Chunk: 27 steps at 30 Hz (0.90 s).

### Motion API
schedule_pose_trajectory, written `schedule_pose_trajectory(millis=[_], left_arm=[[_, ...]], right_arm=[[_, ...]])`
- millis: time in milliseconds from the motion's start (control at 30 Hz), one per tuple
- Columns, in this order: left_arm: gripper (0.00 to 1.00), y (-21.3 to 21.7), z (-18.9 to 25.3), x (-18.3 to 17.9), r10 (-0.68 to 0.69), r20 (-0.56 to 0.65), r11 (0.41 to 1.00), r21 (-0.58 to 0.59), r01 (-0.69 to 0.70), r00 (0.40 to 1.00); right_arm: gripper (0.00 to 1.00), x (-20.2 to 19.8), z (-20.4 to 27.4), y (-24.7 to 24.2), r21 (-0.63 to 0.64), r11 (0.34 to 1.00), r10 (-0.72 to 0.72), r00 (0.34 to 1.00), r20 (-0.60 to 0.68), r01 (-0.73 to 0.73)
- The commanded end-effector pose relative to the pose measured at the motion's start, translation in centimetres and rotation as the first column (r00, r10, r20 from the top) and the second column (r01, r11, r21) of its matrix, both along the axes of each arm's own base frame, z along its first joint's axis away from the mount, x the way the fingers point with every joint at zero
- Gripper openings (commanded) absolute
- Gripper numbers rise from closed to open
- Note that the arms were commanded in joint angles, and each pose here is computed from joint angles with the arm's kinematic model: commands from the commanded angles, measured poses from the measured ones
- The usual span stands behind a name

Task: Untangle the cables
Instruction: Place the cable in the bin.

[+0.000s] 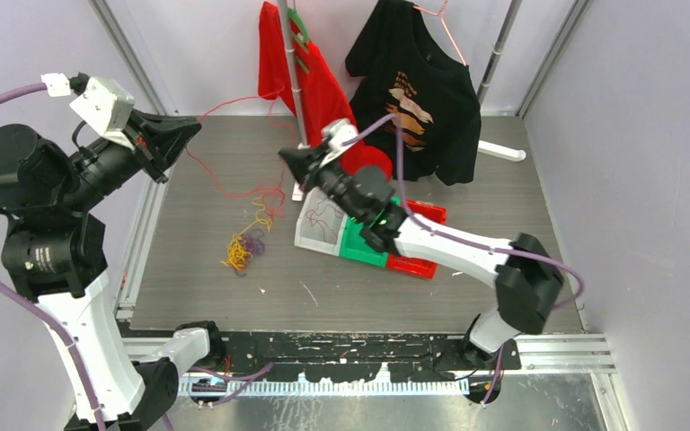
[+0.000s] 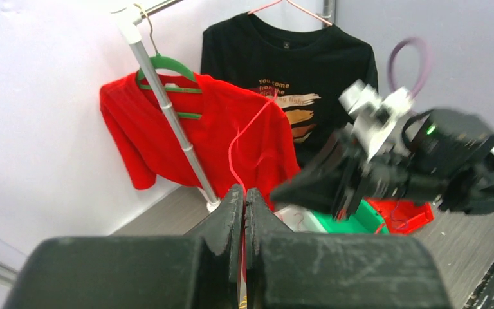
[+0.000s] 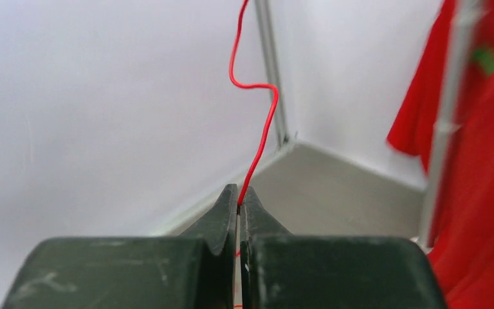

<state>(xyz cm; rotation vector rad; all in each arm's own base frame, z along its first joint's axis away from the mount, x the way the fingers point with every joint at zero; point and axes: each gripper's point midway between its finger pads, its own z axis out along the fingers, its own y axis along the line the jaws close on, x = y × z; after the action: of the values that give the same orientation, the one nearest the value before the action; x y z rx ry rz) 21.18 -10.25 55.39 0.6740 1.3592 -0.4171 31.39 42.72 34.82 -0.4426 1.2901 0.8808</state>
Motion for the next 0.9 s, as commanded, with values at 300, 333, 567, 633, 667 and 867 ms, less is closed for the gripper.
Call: schedule_pose_trajectory(millis=[300, 333, 567, 633, 667, 867], left_arm=[[0.00, -0.8, -10.1, 6.9, -0.058, -0.302, 0.994, -0.103, 0.028, 0.951], [0.00, -1.2, -11.3, 7.2, -0.065, -0.329, 0.995, -0.098, 0.034, 0.942], [0.00, -5.2, -17.3, 7.9, -0.110, -0.440, 0.994, -0.047, 0.100, 0.891], [0.00, -6.1, -17.9, 8.0, -0.121, -0.454, 0.993, -0.042, 0.115, 0.883], [0.00, -6.5, -18.1, 8.1, -0.124, -0.458, 0.992, -0.039, 0.119, 0.880], [0.00, -8.2, -20.3, 9.2, -0.101, -0.486, 0.994, -0.006, 0.113, 0.868]], right_arm=[[0.01, 2.1, 0.6, -8.4, 0.012, 0.991, -0.133, 0.987, -0.087, 0.135], [0.01, 2.3, -0.4, -8.6, -0.003, 0.990, -0.142, 0.984, -0.105, 0.143], [0.01, 4.0, -7.9, -9.6, -0.125, 0.974, -0.212, 0.952, -0.221, 0.188], [0.01, 4.6, -9.7, -9.5, -0.162, 0.968, -0.228, 0.943, -0.242, 0.192], [0.01, 4.8, -10.4, -9.5, -0.179, 0.965, -0.231, 0.941, -0.247, 0.190], [0.03, 6.2, -14.8, -9.3, -0.302, 0.934, -0.280, 0.917, -0.283, 0.192]])
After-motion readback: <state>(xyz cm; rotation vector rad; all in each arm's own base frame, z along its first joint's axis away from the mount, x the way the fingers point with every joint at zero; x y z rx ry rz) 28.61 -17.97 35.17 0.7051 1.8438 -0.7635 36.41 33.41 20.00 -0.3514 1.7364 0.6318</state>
